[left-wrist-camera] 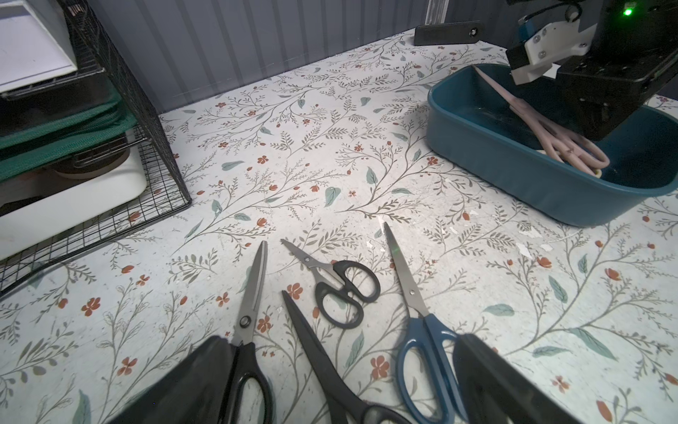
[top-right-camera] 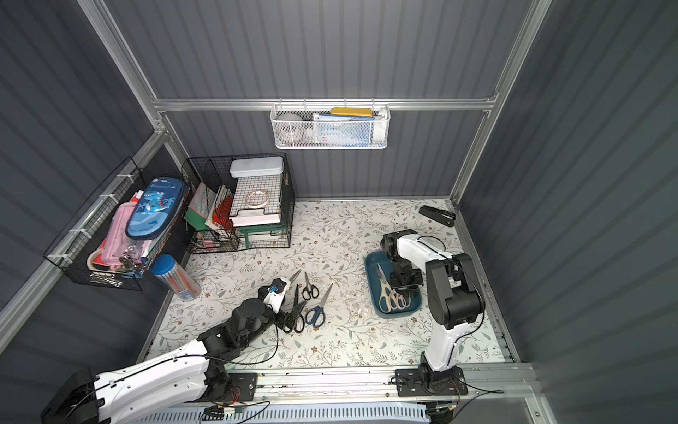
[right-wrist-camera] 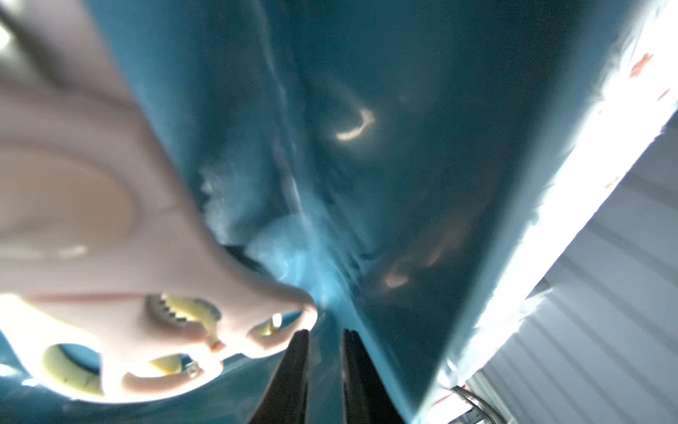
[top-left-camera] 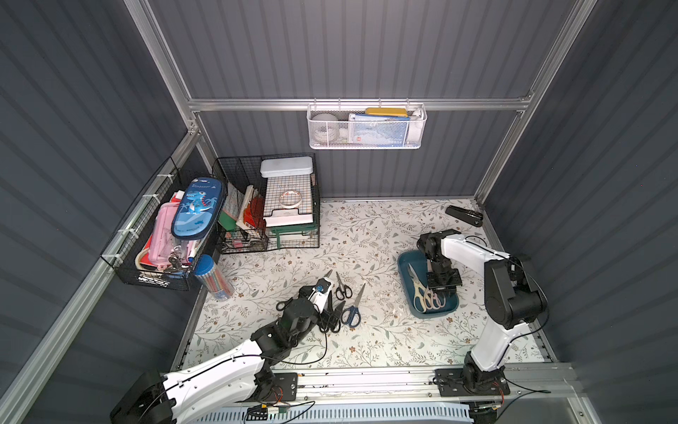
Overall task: Put the scissors into the storage box
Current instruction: Place the scissors in the storage box, then pick up the scissors from the center of the board.
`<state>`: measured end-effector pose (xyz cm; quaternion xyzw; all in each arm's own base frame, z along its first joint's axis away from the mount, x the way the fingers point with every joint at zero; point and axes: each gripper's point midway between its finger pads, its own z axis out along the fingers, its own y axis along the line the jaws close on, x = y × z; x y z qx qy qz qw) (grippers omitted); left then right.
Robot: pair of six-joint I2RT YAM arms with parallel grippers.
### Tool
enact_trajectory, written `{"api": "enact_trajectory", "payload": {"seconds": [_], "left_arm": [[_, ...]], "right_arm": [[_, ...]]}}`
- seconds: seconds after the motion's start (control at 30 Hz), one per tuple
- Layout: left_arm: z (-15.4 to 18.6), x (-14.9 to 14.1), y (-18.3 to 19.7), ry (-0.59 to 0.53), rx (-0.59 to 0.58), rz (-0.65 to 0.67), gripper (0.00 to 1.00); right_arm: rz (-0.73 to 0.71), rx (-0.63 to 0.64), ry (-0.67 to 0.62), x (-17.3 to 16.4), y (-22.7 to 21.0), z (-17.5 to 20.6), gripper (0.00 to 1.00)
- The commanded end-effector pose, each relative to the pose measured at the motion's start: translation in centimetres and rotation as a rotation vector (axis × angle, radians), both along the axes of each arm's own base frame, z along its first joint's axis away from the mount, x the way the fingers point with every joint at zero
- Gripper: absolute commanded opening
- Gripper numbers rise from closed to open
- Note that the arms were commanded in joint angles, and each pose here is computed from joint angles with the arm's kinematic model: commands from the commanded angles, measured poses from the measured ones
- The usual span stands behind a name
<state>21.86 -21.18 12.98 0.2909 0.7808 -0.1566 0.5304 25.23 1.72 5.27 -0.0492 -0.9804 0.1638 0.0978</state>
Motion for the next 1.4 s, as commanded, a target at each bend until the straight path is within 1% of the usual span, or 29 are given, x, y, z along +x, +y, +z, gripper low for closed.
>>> {"api": "enact_trajectory", "payload": {"seconds": [0.0,0.07,0.23,0.33,0.43,0.47,0.53,0.57,0.6,0.67,0.73,0.77,0.87,0.93,1.0,1.07,1.1,1.17,1.23,1.37], "left_arm": [[0.0,0.0,0.1,0.000,-0.002,0.005,0.99],[0.1,0.1,0.2,0.000,-0.003,0.012,0.99],[0.1,0.1,0.1,0.001,-0.001,0.011,0.99],[0.1,0.1,0.2,-0.001,-0.002,0.011,0.99],[0.4,0.1,0.4,-0.006,-0.016,0.025,0.99],[0.5,0.2,0.7,-0.009,-0.020,0.039,0.99],[0.8,0.6,1.8,-0.021,-0.035,0.106,1.00],[1.1,0.7,2.2,-0.025,-0.045,0.129,1.00],[1.2,0.7,2.8,-0.021,-0.053,0.158,0.99],[1.4,1.1,4.4,-0.021,-0.069,0.251,0.99],[1.6,1.3,5.0,-0.028,-0.082,0.289,0.99],[1.7,1.3,5.2,-0.027,-0.082,0.296,0.99],[1.5,1.4,5.1,-0.020,-0.075,0.301,0.99],[1.3,1.4,4.7,-0.012,-0.061,0.281,0.99],[1.1,1.5,4.5,-0.005,-0.053,0.283,0.99],[0.8,1.7,4.4,0.004,-0.038,0.285,0.99],[0.7,1.7,4.2,0.010,-0.031,0.277,0.99],[0.5,1.7,3.9,0.018,-0.022,0.266,1.00],[0.4,1.8,3.9,0.020,-0.018,0.269,0.99],[0.4,1.7,4.0,0.020,-0.020,0.272,0.99]], "right_arm": [[-0.018,-0.014,-0.020,-0.4,-0.4,1.7,0.30],[-0.024,-0.010,-0.037,-0.2,-0.3,2.5,0.30],[-0.039,0.024,-0.147,1.4,0.3,4.9,0.30],[-0.010,0.143,-0.259,3.4,3.0,6.5,0.31],[0.036,0.190,-0.368,4.8,4.8,8.9,0.33],[0.070,0.222,-0.416,5.3,6.0,9.6,0.35],[0.178,0.344,-0.532,6.2,10.0,11.0,0.40],[0.219,0.398,-0.569,6.2,12.0,11.5,0.42],[0.254,0.453,-0.601,6.2,14.3,12.0,0.42],[0.278,0.554,-0.614,5.5,18.3,12.1,0.42],[0.283,0.618,-0.586,4.7,22.0,11.0,0.42],[0.279,0.615,-0.556,4.3,23.1,10.0,0.42],[0.271,0.573,-0.407,2.7,25.6,6.9,0.40],[0.283,0.502,-0.303,1.6,26.1,4.8,0.39],[0.297,0.463,-0.186,0.0,26.5,3.2,0.37],[0.337,0.458,-0.106,-1.6,27.1,1.9,0.37],[0.352,0.459,-0.075,-2.3,27.2,1.3,0.37],[0.386,0.503,-0.011,-3.8,28.1,0.5,0.38],[0.392,0.495,0.048,-4.9,28.1,-0.1,0.38],[0.424,0.495,0.084,-5.8,28.7,-1.2,0.38]]}}
